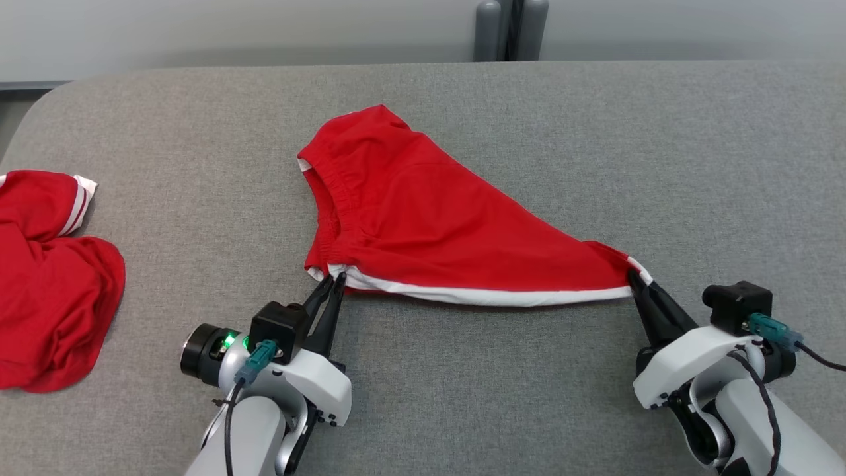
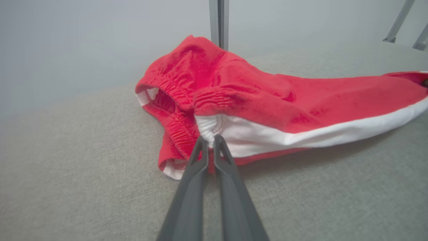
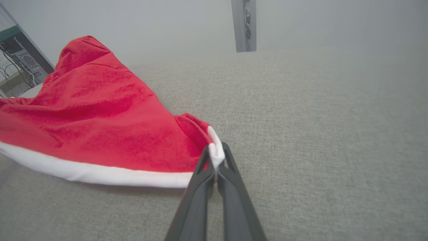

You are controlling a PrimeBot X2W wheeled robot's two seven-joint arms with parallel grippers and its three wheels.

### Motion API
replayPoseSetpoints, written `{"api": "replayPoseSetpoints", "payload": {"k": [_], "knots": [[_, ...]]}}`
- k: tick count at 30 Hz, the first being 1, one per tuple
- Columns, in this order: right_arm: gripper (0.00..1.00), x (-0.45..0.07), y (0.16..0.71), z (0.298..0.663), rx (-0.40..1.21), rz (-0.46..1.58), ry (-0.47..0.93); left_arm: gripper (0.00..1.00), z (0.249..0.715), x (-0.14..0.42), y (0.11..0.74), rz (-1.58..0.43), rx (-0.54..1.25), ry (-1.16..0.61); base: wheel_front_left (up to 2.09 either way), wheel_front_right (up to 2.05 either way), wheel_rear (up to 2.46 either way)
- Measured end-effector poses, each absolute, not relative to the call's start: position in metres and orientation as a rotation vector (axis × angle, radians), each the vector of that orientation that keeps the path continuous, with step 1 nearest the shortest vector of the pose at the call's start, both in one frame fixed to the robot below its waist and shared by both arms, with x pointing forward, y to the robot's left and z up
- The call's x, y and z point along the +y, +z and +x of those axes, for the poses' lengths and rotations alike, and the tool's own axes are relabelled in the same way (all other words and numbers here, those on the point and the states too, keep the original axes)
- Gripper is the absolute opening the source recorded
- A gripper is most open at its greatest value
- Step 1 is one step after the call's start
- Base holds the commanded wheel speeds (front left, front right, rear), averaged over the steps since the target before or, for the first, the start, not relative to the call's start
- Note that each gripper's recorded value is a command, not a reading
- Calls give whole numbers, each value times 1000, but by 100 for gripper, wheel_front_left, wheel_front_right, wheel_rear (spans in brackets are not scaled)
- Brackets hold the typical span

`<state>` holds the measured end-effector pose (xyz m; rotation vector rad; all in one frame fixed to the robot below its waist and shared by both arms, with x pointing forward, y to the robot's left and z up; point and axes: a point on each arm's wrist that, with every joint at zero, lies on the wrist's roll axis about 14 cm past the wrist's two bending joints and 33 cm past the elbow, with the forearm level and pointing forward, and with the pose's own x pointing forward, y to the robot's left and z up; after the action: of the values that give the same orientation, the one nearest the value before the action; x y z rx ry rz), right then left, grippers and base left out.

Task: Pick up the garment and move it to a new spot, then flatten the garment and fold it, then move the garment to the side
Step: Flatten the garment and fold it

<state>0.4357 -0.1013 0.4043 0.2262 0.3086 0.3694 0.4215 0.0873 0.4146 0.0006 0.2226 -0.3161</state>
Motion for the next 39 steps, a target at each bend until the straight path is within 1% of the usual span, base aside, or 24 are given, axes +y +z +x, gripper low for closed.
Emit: {"api": "replayPoseSetpoints", "payload": {"k": [3, 9, 11, 18, 23, 26, 28, 32, 35, 39], "knots": [[0, -108, 427, 443, 232, 234, 360, 0, 427, 86, 439, -52, 150, -312, 0, 0, 0], [0, -120, 487, 453, 55, 329, 325, 0, 434, 80, 510, -123, -61, -376, 0, 0, 0], [0, -125, 507, 453, 1, 357, 323, 0, 434, 79, 538, -120, -142, -403, 0, 0, 0], [0, -147, 577, 451, -168, 346, 349, 0, 429, 68, 644, -66, -423, -516, 0, 0, 0], [0, -167, 643, 446, -311, 385, 366, 0, 418, 52, 702, -36, -562, -600, 0, 0, 0], [0, -181, 676, 439, -382, 351, 373, 0, 412, 40, 727, -28, -621, -644, 0, 0, 0], [0, -188, 692, 435, -411, 327, 372, 0, 410, 31, 733, -48, -616, -676, 0, 0, 0], [0, -200, 700, 433, -416, 306, 351, 0, 416, 19, 719, -90, -518, -720, 0, 0, 0], [0, -210, 696, 448, -388, 292, 309, 0, 434, 16, 708, -136, -441, -727, 0, 0, 0], [0, -218, 699, 484, -368, 313, 243, 0, 467, 12, 709, -83, -419, -722, 0, 0, 0]]}}
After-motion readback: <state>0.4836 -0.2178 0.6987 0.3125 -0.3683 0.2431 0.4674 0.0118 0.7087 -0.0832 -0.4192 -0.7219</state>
